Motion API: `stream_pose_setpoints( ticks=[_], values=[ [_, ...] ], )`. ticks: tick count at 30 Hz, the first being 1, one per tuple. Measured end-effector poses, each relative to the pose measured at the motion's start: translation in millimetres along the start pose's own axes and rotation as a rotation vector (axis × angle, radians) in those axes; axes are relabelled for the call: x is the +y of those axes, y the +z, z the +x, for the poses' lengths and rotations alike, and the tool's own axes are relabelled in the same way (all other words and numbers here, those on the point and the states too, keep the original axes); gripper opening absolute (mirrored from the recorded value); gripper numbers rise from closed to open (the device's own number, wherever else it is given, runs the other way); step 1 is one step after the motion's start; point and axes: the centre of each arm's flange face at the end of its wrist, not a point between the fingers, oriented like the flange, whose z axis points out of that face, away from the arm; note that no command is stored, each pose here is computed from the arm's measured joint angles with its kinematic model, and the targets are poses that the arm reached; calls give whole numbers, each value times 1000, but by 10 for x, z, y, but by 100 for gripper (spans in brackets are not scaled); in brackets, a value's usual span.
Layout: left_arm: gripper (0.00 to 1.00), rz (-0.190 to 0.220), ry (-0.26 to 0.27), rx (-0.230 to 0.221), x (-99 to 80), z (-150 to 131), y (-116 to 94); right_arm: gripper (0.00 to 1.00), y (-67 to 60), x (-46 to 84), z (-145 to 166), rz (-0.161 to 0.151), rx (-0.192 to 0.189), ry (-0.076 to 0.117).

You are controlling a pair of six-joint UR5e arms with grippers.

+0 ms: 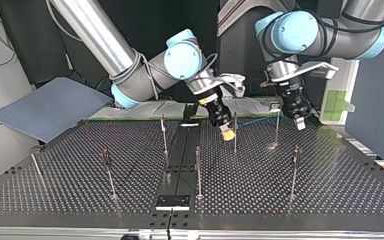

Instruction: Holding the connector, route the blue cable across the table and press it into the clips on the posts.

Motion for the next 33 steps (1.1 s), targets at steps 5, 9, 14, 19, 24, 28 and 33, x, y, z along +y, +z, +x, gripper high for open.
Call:
stream_pose_setpoints(
  ticks=[5,9,14,19,24,28,33],
  values=[
    [0,-3,-1,-3,32,-16,68,0,62,-43,117,7,11,8],
    [0,-6,-10,-15,47,-74,142,0,128,-90,102,13,1,9],
    [0,-6,-18,-28,57,-198,259,0,212,-105,174,19,17,15],
    [0,-4,-16,-23,59,-229,370,0,285,-75,352,22,52,31],
    [0,-4,-12,-17,68,-198,447,0,354,-59,483,29,75,43],
    [0,-1,-19,-25,83,-237,510,0,420,-78,429,37,60,45],
    [0,-3,-26,-32,111,-273,562,0,499,-113,389,44,56,46]
  ],
)
